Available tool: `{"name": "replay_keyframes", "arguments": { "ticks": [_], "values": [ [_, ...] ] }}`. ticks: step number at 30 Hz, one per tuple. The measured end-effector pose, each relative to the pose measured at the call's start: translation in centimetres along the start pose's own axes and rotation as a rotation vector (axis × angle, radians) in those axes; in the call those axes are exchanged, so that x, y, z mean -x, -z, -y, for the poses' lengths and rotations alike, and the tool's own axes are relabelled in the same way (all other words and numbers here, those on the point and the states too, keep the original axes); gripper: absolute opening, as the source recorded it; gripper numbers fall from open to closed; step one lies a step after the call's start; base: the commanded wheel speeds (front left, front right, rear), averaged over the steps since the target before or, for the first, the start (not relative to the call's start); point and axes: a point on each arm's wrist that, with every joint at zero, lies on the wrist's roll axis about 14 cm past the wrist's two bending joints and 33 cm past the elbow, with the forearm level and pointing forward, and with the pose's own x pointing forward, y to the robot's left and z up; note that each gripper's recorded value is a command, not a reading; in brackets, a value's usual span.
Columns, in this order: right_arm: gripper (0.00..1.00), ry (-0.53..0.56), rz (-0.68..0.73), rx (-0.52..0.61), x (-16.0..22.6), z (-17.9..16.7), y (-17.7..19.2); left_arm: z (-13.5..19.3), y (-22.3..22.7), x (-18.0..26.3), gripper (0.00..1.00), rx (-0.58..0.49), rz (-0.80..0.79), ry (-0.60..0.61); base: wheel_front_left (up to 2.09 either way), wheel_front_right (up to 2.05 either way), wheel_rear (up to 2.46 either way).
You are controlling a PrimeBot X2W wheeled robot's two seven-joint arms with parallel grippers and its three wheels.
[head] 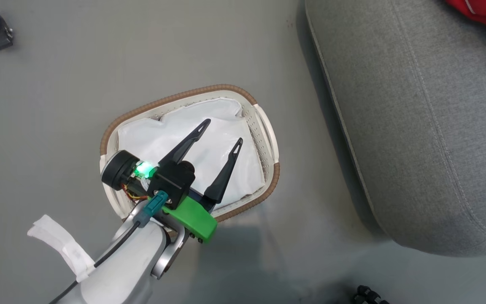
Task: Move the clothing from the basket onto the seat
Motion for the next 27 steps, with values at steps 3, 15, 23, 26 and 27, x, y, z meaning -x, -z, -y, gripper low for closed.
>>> {"name": "replay_keyframes", "arguments": {
  "ticks": [3, 15, 23, 26, 27],
  "values": [
    [0.0, -0.045, -0.12, -0.051, 1.1, -3.8, 5.4, -0.4, 1.4, 0.0, 1.0, 0.018, -0.036, -0.001, 0.0, 0.0, 0.0],
    [0.3, -0.082, -0.203, -0.11, 4.5, -8.3, 9.5, 0.4, 2.0, -0.9, 1.0, 0.03, -0.039, 0.04, 0.0, 0.0, 0.0],
    [1.0, -0.079, -0.162, -0.127, 6.8, -8.7, 8.0, 1.1, 0.3, -1.3, 1.0, 0.012, -0.002, 0.049, 0.0, 0.0, 0.0],
    [1.0, -0.078, -0.155, -0.139, 7.9, -8.7, 7.7, 1.3, -0.5, -1.3, 1.0, 0.011, 0.019, 0.046, 0.0, 0.0, 0.0],
    [1.0, -0.075, -0.151, -0.142, 8.2, -8.6, 7.5, 1.4, -0.8, -1.2, 1.0, 0.01, 0.026, 0.045, 0.0, 0.0, 0.0]
  ]
}}
